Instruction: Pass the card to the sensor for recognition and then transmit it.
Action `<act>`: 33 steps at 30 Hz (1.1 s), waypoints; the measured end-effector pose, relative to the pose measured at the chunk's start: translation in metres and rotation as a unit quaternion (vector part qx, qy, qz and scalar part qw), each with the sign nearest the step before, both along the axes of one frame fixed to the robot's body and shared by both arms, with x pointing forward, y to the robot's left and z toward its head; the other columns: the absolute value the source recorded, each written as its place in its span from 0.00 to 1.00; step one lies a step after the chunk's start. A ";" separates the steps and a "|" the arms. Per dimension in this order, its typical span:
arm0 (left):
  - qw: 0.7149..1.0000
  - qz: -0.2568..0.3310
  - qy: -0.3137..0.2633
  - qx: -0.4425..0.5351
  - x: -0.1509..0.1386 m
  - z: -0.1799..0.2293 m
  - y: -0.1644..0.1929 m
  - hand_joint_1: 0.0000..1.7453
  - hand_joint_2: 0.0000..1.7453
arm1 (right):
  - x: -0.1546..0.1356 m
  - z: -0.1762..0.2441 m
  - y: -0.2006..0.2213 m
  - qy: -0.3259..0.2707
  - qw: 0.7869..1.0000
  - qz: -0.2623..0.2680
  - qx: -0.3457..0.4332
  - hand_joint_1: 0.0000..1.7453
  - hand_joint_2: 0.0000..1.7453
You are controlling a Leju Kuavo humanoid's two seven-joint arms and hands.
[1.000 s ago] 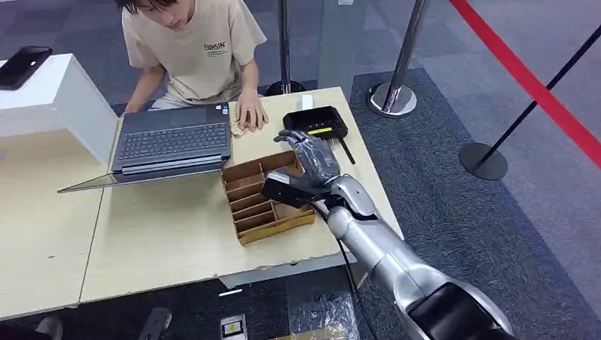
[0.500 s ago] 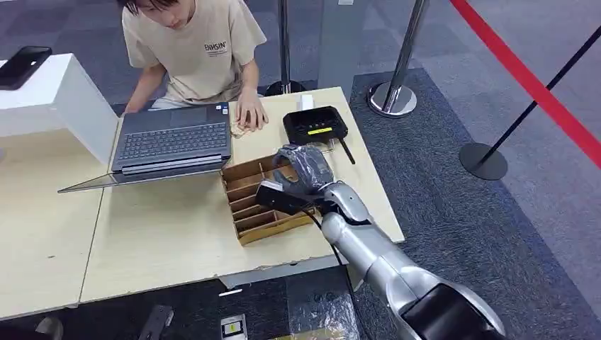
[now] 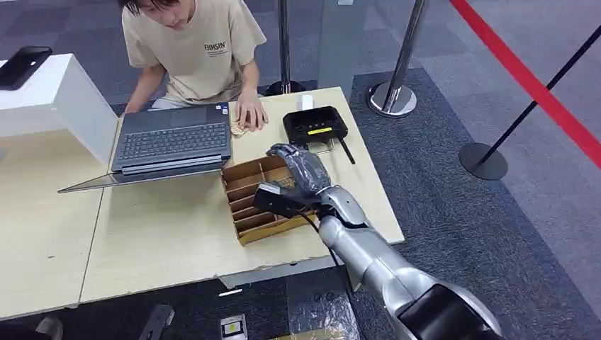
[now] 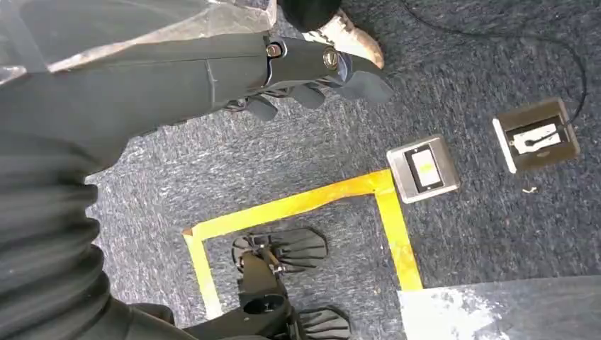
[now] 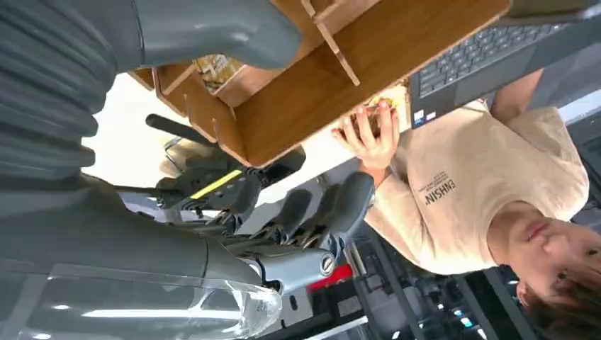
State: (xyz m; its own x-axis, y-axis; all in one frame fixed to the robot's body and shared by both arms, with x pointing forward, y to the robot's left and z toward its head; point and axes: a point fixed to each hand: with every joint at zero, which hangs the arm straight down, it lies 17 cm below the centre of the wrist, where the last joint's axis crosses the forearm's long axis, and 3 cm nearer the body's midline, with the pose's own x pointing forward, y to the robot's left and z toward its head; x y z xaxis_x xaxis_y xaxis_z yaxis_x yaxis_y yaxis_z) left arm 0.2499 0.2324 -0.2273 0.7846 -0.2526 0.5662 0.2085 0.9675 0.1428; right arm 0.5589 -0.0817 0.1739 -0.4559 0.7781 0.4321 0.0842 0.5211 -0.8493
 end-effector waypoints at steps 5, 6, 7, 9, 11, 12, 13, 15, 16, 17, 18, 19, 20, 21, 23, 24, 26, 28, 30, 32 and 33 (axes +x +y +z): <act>1.000 0.001 0.000 -0.001 0.000 0.000 0.000 0.00 1.00 | -0.001 -0.004 0.000 0.003 1.000 0.001 -0.001 0.35 1.00; 1.000 0.001 0.000 -0.001 0.000 0.000 -0.001 0.00 1.00 | -0.001 -0.004 0.000 0.003 1.000 0.001 0.000 0.35 1.00; 1.000 0.001 0.000 -0.001 0.000 0.000 -0.001 0.00 1.00 | -0.001 -0.005 0.000 0.003 1.000 0.000 -0.001 0.35 1.00; 1.000 0.001 0.000 -0.001 0.000 0.000 -0.001 0.00 1.00 | -0.001 -0.006 0.000 0.004 1.000 0.000 -0.003 0.34 1.00; 1.000 0.001 0.001 -0.002 0.000 0.000 -0.001 0.00 1.00 | -0.001 -0.008 -0.001 0.005 1.000 -0.001 -0.009 0.33 1.00; 1.000 0.001 0.001 -0.002 0.000 0.000 -0.001 0.00 1.00 | -0.001 -0.009 -0.001 0.006 1.000 -0.002 -0.012 0.33 1.00; 1.000 0.001 0.001 -0.002 0.000 0.000 -0.001 0.00 1.00 | 0.000 -0.010 -0.002 0.007 1.000 -0.003 -0.016 0.33 1.00; 1.000 0.000 0.001 -0.003 0.000 0.000 -0.002 0.00 1.00 | 0.001 -0.012 -0.003 0.010 1.000 -0.006 -0.020 0.34 1.00; 1.000 0.000 0.001 -0.003 0.000 0.000 -0.002 0.00 1.00 | 0.001 -0.013 -0.004 0.010 1.000 -0.006 -0.024 0.34 1.00; 1.000 0.000 0.001 -0.003 0.000 0.000 -0.003 0.00 1.00 | 0.002 -0.014 -0.005 0.012 1.000 -0.007 -0.028 0.34 1.00; 1.000 0.000 0.001 -0.003 0.000 0.000 -0.003 0.00 1.00 | 0.002 -0.016 -0.006 0.014 0.999 -0.007 -0.032 0.34 1.00; 1.000 -0.001 0.001 -0.004 0.000 0.000 -0.003 0.00 1.00 | 0.002 -0.017 -0.007 0.015 0.999 -0.007 -0.035 0.34 1.00; 1.000 -0.001 0.001 -0.004 0.000 0.000 -0.003 0.00 1.00 | 0.003 -0.018 -0.008 0.016 0.999 -0.009 -0.039 0.34 1.00; 1.000 -0.001 0.001 -0.004 0.000 0.000 -0.003 0.00 1.00 | 0.003 -0.019 -0.009 0.017 0.999 -0.010 -0.042 0.35 1.00; 1.000 -0.001 0.001 -0.004 0.000 0.000 -0.004 0.00 1.00 | 0.003 -0.022 -0.012 0.018 0.999 -0.011 -0.047 0.35 1.00; 1.000 -0.001 0.000 -0.005 0.001 0.001 -0.004 0.00 1.00 | 0.003 -0.022 -0.013 0.018 0.999 -0.012 -0.050 0.35 1.00; 1.000 -0.001 0.001 -0.005 0.001 0.001 -0.005 0.00 1.00 | 0.004 -0.024 -0.015 0.018 0.998 -0.014 -0.055 0.36 1.00; 1.000 -0.001 0.000 -0.005 0.001 0.001 -0.005 0.00 1.00 | 0.004 -0.026 -0.017 0.019 0.998 -0.015 -0.060 0.36 1.00; 1.000 -0.001 0.000 -0.005 0.001 0.001 -0.005 0.00 1.00 | 0.004 -0.027 -0.018 0.018 0.998 -0.014 -0.065 0.36 1.00; 1.000 -0.001 0.000 -0.005 0.001 0.001 -0.005 0.00 1.00 | 0.003 -0.028 -0.019 0.018 0.997 -0.014 -0.070 0.37 1.00; 1.000 -0.001 0.000 -0.005 0.001 0.001 -0.005 0.00 1.00 | 0.003 -0.029 -0.019 0.018 0.997 -0.014 -0.072 0.37 1.00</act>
State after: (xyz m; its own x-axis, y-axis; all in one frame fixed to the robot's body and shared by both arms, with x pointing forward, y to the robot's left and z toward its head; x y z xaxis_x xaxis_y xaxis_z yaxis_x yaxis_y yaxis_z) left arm 0.2509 0.2273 -0.2264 0.7844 -0.2483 0.5684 0.2103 0.9686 0.1329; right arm 0.5623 -0.1007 0.1447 -0.4190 0.8454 0.3313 0.0649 0.3919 -0.9177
